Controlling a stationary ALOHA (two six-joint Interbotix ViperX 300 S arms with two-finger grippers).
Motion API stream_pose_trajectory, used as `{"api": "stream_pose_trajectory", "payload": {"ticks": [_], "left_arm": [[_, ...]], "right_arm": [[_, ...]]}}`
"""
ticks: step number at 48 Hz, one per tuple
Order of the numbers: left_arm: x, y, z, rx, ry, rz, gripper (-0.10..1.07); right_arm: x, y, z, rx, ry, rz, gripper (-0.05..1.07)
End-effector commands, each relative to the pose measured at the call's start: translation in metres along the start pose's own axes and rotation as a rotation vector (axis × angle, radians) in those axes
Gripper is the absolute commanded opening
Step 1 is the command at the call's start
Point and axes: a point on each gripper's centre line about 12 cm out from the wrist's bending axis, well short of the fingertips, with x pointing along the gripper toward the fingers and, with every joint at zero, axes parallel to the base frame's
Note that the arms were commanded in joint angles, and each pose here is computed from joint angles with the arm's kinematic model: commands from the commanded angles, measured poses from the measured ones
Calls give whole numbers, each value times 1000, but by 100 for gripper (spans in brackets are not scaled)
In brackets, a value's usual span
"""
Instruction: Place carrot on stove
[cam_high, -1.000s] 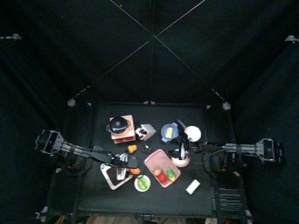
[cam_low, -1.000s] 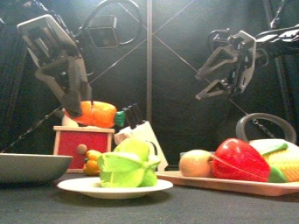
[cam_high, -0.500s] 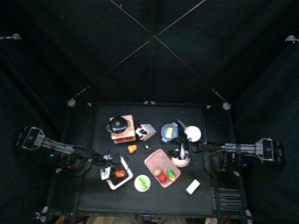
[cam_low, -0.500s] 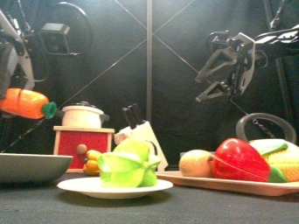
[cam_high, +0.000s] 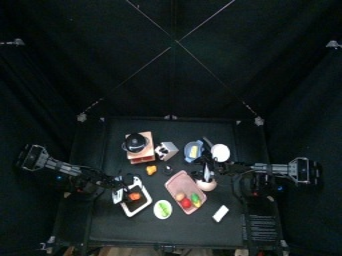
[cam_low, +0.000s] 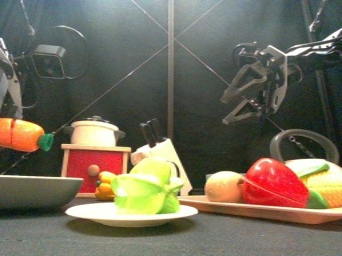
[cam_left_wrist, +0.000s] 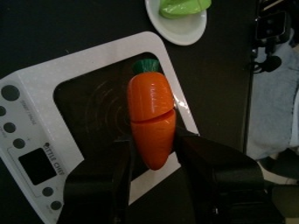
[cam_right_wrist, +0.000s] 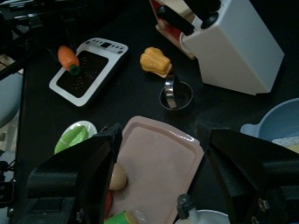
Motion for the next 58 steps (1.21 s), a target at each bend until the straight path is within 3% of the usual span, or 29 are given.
{"api": "stream_pose_trajectory", "payload": {"ticks": [1,20,58], "left_arm": [[1,-1,3,-2,-20,0,77],[18,8,-7,-35,56,44,86],[12,1,4,-9,11,23,86]], "right_arm": [[-1,3,12,-5,-34,13,98],[-1,3,12,-5,-34,13,98],[0,4,12,-5,-36,16,98]]}}
